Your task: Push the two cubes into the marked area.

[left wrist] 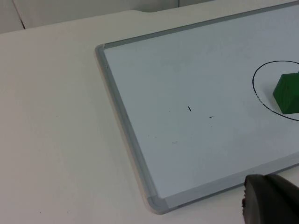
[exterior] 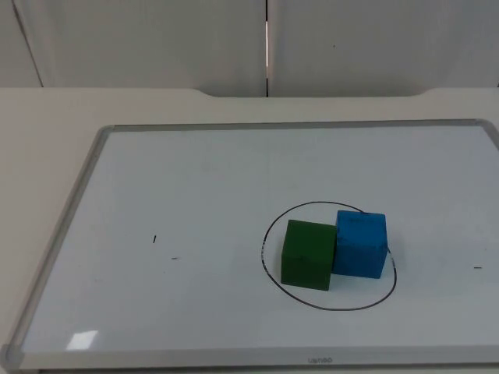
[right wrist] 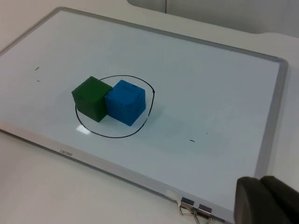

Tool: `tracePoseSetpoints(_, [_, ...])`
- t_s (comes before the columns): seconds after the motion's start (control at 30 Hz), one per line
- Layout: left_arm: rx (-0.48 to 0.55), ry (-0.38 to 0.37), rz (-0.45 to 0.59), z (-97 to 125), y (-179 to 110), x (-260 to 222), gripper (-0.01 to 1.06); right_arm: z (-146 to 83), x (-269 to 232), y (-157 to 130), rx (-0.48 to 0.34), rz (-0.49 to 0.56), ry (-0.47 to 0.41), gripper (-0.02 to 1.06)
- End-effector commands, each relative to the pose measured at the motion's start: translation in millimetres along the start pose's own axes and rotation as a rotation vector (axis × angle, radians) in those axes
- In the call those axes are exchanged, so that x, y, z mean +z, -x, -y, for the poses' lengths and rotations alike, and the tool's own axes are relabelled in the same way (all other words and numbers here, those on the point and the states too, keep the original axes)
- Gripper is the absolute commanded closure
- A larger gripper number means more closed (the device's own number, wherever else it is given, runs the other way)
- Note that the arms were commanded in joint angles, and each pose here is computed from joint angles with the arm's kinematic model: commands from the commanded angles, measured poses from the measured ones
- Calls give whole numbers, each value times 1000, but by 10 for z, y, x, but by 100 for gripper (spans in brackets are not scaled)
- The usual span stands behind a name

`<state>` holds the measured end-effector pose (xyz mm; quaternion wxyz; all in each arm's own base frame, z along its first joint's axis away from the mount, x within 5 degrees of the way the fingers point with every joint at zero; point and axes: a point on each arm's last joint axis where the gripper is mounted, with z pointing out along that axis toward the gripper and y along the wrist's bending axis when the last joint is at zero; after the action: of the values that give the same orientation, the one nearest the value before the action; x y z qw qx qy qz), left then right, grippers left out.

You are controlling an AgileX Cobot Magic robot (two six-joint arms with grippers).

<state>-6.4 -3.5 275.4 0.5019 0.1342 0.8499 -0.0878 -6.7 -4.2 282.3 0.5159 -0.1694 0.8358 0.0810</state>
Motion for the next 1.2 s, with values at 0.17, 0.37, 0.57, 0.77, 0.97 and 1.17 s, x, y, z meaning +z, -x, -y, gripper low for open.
tracePoseSetpoints(0.17, [-4, 1, 11, -1, -4, 7, 105, 4, 11, -17, -2, -4, -8, 103])
tracePoseSetpoints(0.37, [-4, 1, 11, -1, -4, 7, 105, 4, 11, -17, -2, -4, -8, 103])
tracePoseSetpoints(0.57, [-4, 1, 11, -1, -4, 7, 105, 3, 11, -17, 0, -4, -8, 90])
tracePoseSetpoints(0.77, [-4, 1, 11, -1, -4, 7, 87, 3, 11, -17, 0, -4, -8, 52])
tracePoseSetpoints(0.97, [-4, 1, 11, -1, -4, 7, 37, 3, 11, -17, 0, -4, -8, 35])
tracePoseSetpoints(1.17, [-4, 1, 11, -1, -4, 7, 7, 2, 11, -17, 1, -4, -6, 35])
